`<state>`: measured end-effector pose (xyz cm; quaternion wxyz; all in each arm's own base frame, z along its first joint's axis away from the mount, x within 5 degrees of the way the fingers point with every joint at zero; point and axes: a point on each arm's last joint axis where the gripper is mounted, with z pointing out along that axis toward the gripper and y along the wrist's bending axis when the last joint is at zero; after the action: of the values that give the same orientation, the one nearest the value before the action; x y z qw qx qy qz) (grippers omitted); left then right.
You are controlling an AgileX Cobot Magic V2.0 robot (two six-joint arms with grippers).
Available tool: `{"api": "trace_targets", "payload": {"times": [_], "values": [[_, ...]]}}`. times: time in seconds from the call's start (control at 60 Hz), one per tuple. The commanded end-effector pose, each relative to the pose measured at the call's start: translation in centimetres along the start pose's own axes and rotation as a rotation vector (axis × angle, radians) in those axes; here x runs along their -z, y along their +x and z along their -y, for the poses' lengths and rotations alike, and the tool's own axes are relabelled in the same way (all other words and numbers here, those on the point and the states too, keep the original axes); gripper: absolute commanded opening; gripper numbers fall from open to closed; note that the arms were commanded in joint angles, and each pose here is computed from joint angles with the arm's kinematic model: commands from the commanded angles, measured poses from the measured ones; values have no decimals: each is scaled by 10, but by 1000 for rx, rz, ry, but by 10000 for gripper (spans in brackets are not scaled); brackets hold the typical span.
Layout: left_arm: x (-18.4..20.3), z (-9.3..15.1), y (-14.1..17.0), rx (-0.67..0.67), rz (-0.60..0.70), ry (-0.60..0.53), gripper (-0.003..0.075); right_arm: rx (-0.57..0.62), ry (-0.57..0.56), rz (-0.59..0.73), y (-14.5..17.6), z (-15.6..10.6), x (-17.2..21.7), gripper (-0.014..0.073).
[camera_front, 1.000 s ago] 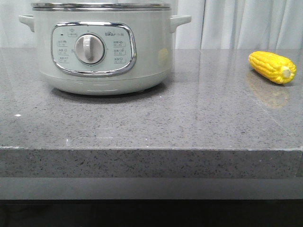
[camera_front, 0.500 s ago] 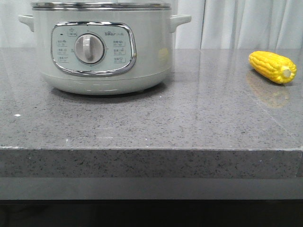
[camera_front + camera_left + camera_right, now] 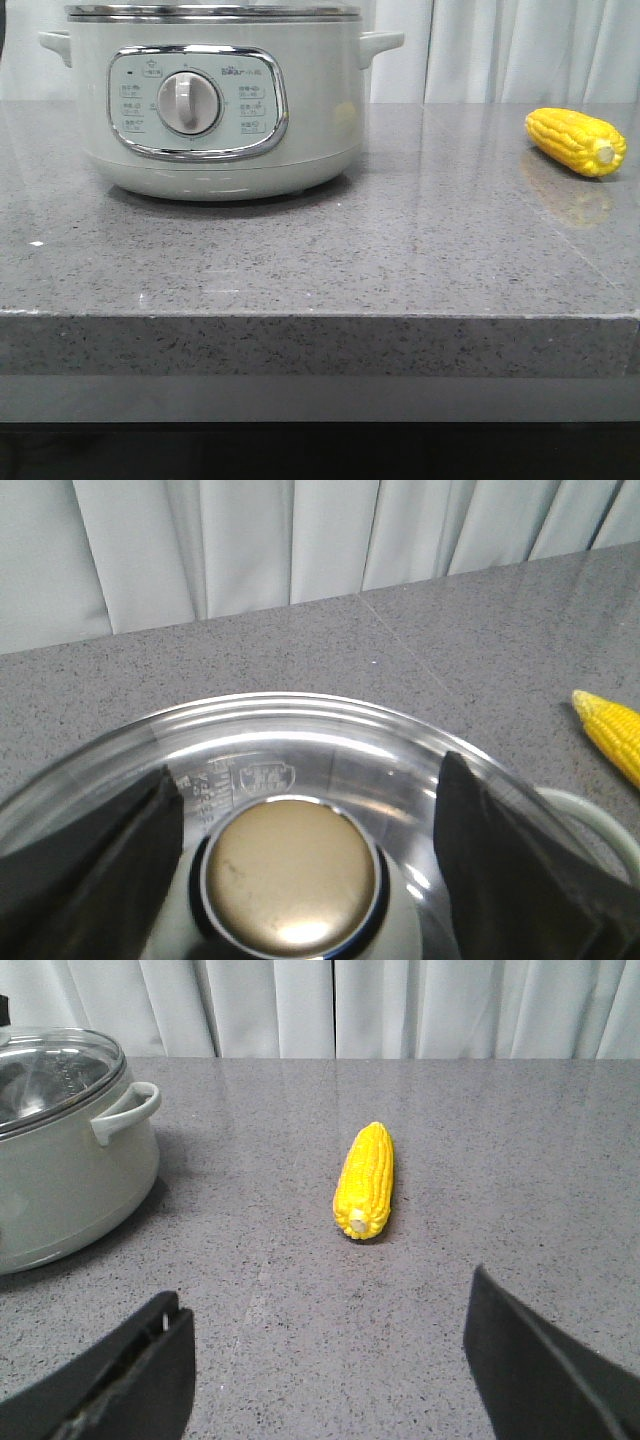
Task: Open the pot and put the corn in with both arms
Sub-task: 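Lift the glass lid off the pot with the left gripper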
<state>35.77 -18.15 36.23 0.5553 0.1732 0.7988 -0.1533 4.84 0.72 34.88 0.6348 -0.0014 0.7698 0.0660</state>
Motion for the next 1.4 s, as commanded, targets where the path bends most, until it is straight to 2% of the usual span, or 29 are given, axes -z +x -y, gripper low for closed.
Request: {"api": "trace_targets", "payload": {"times": [0.0,0.167,0.417,0.633,0.95,1.1,1.25,1.383], "values": [[16,3,-29,14,156,10,512,12,8,86,-14,0,-1,574],[12,3,-26,14,145,9,493,12,8,86,-14,0,-1,574],[11,3,-26,14,143,9,264,12,8,86,-14,0,-1,574],[13,3,-30,14,176,9,167,12,8,86,-14,0,-1,574],[59,7,-86,10,304,23,165,12,8,87,-14,0,-1,574],[98,7,-107,-68,343,-7,165,12,8,86,-14,0,-1,574],[148,-3,-117,-58,341,-40,165,11,8,76,-13,0,-1,574],[195,-14,-112,-27,298,-80,166,11,9,64,-12,0,-2,573]]}}
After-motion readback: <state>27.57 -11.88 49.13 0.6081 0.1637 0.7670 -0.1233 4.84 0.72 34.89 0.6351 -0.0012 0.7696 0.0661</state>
